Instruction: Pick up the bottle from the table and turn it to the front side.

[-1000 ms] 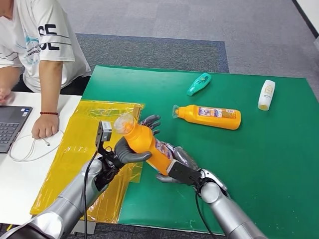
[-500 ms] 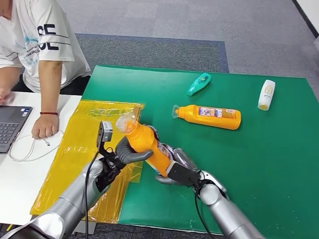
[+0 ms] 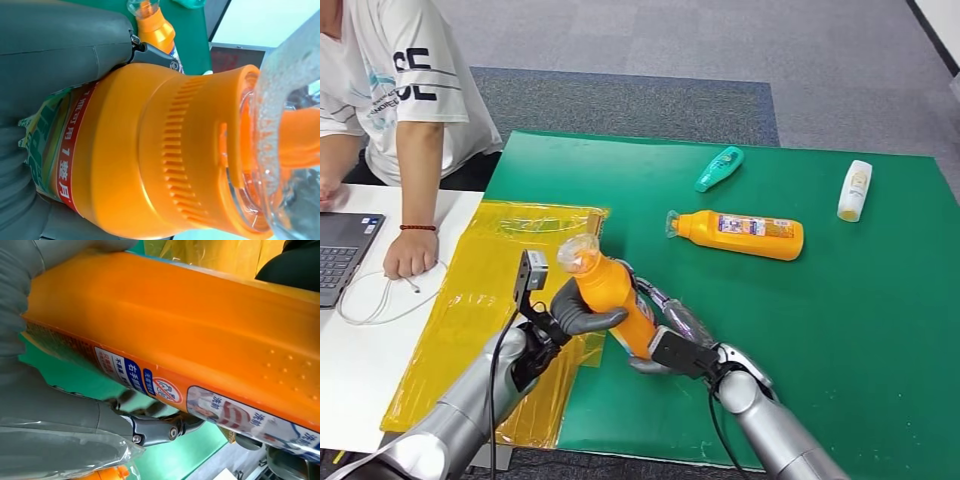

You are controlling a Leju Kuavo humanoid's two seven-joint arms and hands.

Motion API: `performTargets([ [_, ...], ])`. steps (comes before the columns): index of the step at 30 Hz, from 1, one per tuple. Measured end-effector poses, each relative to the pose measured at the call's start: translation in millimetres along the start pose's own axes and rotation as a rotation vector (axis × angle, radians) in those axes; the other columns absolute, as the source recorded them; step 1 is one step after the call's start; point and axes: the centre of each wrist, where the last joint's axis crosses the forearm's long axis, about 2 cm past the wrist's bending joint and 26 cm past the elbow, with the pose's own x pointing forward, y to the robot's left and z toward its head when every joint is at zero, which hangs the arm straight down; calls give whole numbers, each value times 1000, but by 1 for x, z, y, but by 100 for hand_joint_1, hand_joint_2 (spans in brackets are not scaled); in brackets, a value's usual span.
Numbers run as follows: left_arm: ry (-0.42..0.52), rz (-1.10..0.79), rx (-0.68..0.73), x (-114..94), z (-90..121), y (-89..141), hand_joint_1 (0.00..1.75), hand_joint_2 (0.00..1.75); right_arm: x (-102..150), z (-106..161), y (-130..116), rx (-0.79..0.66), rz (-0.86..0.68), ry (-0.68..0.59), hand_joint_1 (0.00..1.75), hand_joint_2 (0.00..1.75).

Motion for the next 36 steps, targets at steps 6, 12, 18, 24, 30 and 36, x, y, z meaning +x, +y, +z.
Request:
performTargets([
  [6, 3, -8, 1, -2, 4, 0, 175, 175, 0, 0, 1, 3, 0, -1, 0, 175],
  [12, 22, -38, 5, -6, 10, -1, 175, 175, 0, 0, 1, 5, -28, -1, 0, 175],
  [18, 30, -89, 4, -9, 14, -4, 175, 175, -1, 1, -1, -6, -96, -5, 0, 175],
  [24, 38, -138, 9, -7, 14, -4, 175, 175, -2, 2, -2, -12, -132, -10, 0, 175],
  [30, 81, -373, 7, 3, 8, -8, 175, 175, -8, 10, -9, -68, -304, -34, 0, 175],
  [36, 109, -548, -13, 8, 5, -17, 175, 175, -11, 17, -28, -154, -383, -65, 0, 175],
])
